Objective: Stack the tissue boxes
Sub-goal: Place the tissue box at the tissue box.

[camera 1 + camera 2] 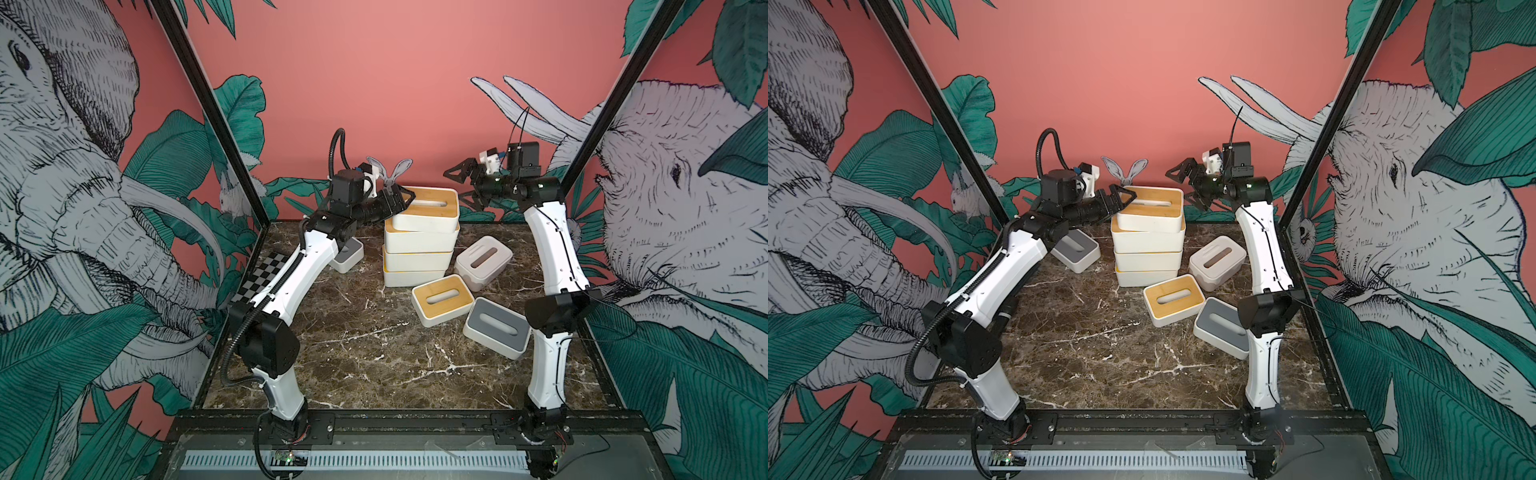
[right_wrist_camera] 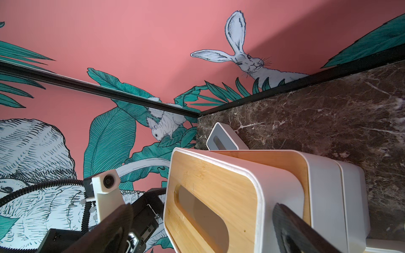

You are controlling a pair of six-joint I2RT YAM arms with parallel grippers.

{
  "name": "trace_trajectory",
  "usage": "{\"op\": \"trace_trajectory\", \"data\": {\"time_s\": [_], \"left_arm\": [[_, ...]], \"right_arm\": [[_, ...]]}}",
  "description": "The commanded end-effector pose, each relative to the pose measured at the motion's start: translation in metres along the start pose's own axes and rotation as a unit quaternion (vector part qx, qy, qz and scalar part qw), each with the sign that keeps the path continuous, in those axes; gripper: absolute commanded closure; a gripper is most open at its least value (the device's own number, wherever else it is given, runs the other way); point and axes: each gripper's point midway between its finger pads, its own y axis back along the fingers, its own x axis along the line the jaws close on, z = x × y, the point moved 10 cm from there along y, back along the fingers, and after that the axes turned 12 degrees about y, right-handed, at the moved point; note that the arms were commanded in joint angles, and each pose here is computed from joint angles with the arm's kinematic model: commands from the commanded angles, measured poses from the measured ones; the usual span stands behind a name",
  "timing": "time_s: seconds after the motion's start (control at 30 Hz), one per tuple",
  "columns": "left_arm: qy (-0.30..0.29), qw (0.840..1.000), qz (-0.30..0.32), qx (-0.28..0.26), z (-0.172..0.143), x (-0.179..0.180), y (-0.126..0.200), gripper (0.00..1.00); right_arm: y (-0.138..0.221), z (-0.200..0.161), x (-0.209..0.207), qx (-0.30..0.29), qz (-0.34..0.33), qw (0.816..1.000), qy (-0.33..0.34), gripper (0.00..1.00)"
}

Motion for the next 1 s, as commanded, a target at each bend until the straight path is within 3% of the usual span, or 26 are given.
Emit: {"op": "trace_trajectory", "data": {"time_s": [0.0,0.67,0.97], "left_arm": [[-0.013,0.999,-0.042,-0.002,-0.006,-0.024,0.014,0.01],[-0.011,0.999,-0.04,-0.016,-0.012,-0.027,0.027,0.01],[-0.021,0.999,-0.001,-0.045,-0.007,-0.029,0.053,0.01]], "right_arm": [[-0.008,0.003,0.009,-0.003,0.035,0.999,0.011,0.01],[-0.023,0.005,0.013,-0.008,0.053,0.999,0.007,0.01],[0.004,0.009,0.011,-0.037,0.0,0.999,0.02,0.01]]}}
